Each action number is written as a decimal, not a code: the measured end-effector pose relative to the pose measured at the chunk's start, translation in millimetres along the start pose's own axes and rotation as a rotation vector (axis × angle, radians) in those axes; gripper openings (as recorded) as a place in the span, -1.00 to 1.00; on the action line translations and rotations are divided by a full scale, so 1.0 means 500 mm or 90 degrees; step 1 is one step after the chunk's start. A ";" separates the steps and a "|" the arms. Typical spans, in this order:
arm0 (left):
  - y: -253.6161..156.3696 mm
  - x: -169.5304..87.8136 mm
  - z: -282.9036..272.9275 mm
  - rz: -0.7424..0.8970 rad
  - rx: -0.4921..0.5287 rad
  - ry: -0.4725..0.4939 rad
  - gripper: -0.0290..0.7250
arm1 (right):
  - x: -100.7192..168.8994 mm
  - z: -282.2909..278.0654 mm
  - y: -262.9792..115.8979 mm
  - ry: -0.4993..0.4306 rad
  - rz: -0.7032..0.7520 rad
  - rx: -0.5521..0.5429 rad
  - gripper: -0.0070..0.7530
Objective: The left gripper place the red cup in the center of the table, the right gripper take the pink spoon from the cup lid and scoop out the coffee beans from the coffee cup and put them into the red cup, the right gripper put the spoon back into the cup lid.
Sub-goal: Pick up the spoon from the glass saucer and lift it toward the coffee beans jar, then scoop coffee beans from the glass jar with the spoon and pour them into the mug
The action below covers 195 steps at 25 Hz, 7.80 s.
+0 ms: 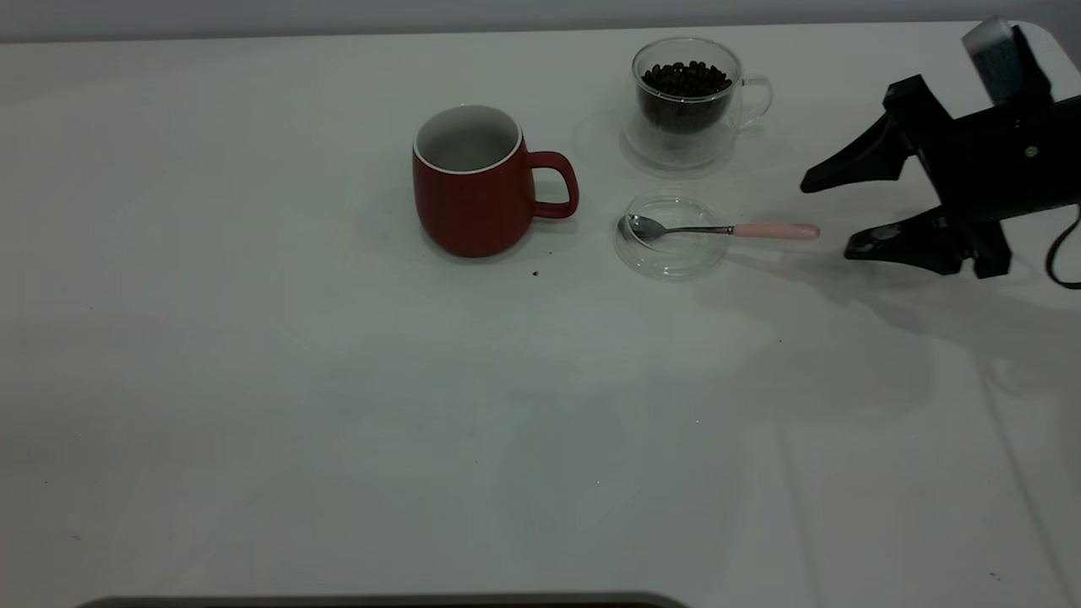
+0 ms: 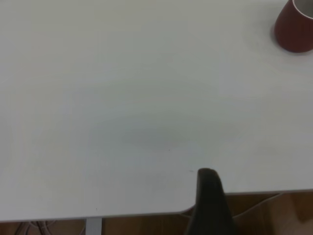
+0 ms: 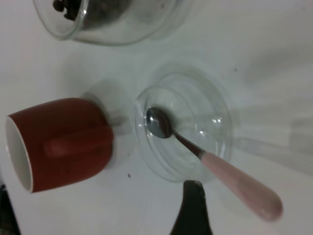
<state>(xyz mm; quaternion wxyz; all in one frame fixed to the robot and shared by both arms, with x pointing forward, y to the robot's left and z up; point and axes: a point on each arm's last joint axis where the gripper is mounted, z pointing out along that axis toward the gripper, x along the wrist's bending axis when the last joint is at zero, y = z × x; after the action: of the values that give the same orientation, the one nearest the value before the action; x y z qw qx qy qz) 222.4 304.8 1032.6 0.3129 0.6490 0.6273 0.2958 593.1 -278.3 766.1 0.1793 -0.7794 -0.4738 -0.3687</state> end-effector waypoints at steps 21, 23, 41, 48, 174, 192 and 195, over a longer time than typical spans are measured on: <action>0.000 0.000 0.000 0.000 0.000 0.000 0.64 | 0.015 0.050 -0.001 0.065 0.008 0.036 0.26; 0.000 0.000 0.000 0.000 0.000 0.000 0.64 | 0.015 0.050 -0.001 0.066 0.008 0.036 0.07; 0.000 0.000 0.000 0.000 0.000 0.000 0.64 | 0.022 0.022 0.002 0.104 -0.054 0.062 -0.69; 0.000 0.000 0.000 0.000 0.000 0.000 0.64 | 0.079 -0.045 0.007 0.116 -0.117 0.050 -0.69; 0.000 0.000 0.000 0.001 0.001 0.001 0.64 | 0.291 0.139 0.116 0.225 -0.148 0.226 -0.69; 0.000 0.000 0.000 0.000 0.001 0.001 0.64 | 0.284 0.149 0.117 0.242 -0.568 0.145 -0.69; 0.000 0.000 0.000 0.000 0.001 0.001 0.64 | 0.284 0.149 0.116 0.244 -0.575 0.147 -0.69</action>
<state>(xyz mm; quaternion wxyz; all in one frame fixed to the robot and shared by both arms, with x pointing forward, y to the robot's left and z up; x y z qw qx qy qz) 222.4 305.0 1032.4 0.3117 0.6492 0.6275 0.2960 713.3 -173.6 826.2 0.1708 -0.3899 -0.7599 -0.4913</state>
